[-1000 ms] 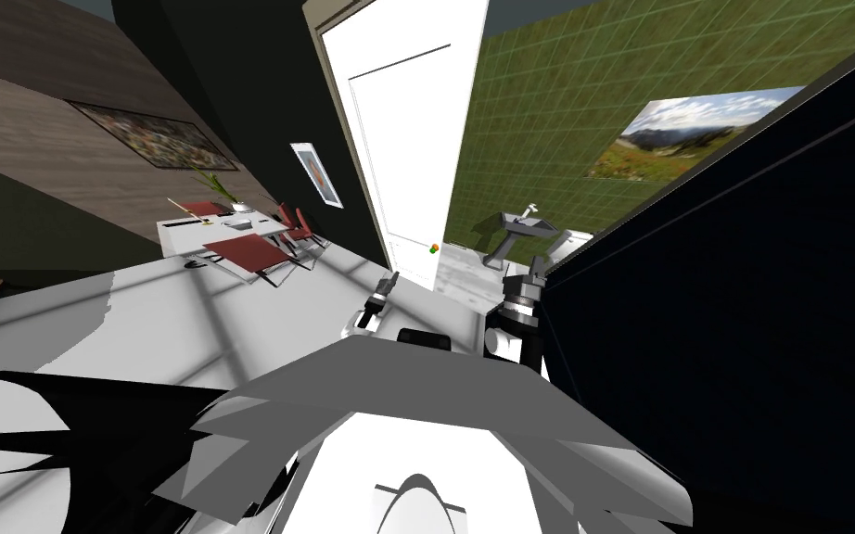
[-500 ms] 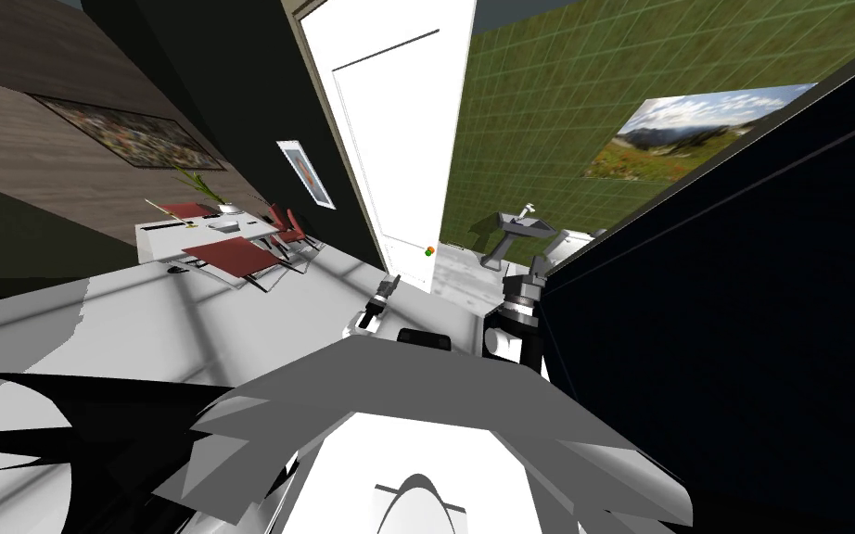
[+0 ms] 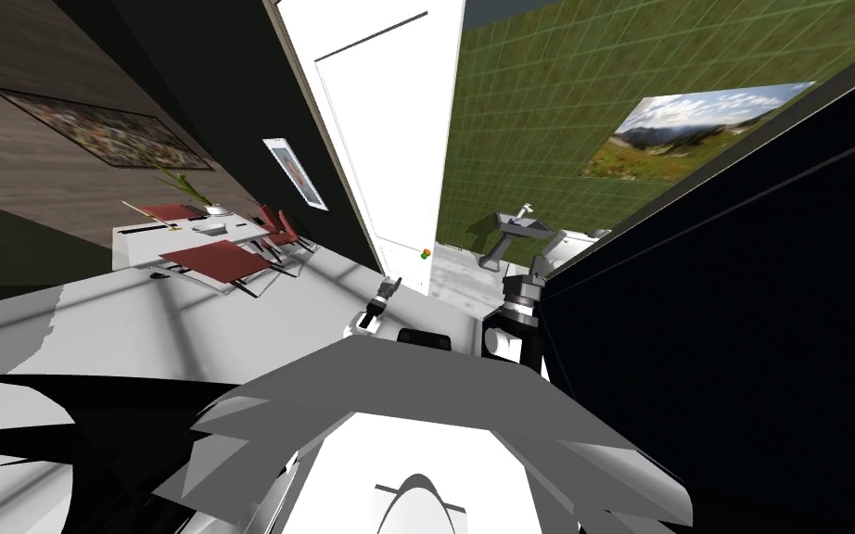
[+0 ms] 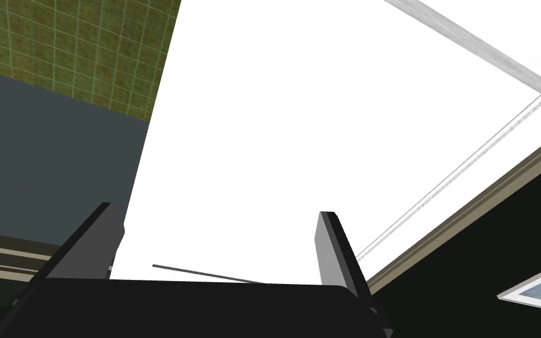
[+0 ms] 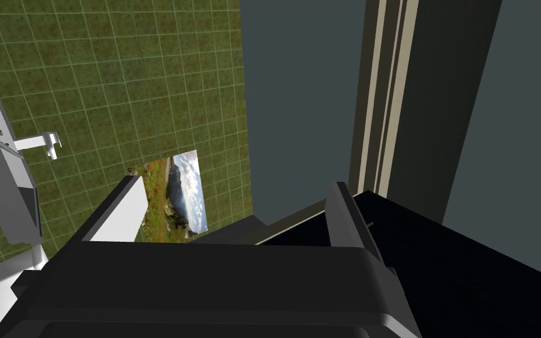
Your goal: Pull the door open
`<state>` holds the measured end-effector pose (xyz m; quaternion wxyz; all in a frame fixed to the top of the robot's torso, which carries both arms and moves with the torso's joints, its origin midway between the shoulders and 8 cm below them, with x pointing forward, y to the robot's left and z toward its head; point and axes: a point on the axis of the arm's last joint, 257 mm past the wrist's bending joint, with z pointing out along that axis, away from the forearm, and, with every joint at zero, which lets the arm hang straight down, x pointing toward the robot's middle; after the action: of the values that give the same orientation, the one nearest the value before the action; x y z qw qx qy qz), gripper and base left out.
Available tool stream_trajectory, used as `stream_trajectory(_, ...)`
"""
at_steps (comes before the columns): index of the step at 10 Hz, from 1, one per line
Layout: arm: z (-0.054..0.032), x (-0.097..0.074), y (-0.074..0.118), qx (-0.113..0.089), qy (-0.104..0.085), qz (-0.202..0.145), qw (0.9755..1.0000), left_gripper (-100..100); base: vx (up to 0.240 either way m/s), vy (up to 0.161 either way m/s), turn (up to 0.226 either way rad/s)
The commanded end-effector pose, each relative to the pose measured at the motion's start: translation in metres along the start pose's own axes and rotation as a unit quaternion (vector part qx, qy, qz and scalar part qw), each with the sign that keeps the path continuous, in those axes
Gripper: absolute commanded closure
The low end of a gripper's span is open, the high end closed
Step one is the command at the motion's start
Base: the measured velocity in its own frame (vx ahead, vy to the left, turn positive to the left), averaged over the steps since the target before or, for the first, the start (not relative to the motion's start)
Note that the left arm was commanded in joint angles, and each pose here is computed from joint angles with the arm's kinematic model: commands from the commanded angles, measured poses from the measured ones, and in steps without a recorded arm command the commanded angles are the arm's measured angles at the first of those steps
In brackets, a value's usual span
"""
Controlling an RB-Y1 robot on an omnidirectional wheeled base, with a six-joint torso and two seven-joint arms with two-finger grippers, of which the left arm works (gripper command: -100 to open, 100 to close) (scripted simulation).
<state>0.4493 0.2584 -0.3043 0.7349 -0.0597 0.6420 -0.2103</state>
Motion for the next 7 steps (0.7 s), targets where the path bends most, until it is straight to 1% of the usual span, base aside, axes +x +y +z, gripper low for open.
stream_trajectory(1, -0.0031, 0.008, 0.004, 0.000, 0.008, 0.017, 0.9998, -100, 0.093, -0.038, -0.032)
stream_trajectory(4, -0.0059, 0.021, 0.009, 0.001, 0.021, 0.045, 0.9988, -100, 0.111, -0.039, -0.030)
stream_trajectory(7, -0.0090, 0.032, 0.014, 0.003, 0.034, 0.071, 0.9969, -100, 0.102, -0.032, -0.029)
